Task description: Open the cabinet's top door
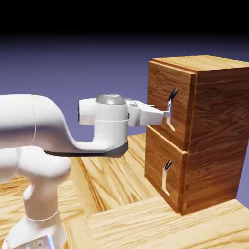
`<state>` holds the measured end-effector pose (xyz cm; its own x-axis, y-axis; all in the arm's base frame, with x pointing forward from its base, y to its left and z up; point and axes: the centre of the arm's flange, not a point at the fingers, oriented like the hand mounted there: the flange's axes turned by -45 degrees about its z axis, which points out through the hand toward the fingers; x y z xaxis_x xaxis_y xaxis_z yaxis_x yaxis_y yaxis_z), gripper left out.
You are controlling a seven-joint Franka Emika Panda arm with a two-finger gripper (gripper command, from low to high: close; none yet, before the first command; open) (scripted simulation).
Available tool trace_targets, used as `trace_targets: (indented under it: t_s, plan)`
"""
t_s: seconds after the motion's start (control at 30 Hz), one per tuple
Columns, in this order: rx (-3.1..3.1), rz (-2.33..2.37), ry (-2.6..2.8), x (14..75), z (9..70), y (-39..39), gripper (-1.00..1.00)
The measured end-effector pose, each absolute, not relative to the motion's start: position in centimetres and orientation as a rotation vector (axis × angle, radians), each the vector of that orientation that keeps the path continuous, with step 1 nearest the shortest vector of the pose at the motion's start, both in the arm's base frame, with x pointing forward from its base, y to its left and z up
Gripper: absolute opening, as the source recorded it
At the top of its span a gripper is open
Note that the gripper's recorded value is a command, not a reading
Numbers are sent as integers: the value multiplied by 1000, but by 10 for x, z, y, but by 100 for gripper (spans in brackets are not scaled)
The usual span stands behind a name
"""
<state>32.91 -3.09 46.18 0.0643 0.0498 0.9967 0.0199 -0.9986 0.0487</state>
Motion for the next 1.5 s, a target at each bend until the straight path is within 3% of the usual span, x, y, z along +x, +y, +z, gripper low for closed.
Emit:
trace_targets:
  t_s: [0.2,0.37,0.4,1.5]
  plan:
    - [2255,2255,77,332,448,-31,100]
    - [2255,2255,77,382,448,-28,100]
    - [2255,2255,77,382,448,-28,-100]
    - [1957,1960,-471,276,448,73,-100]
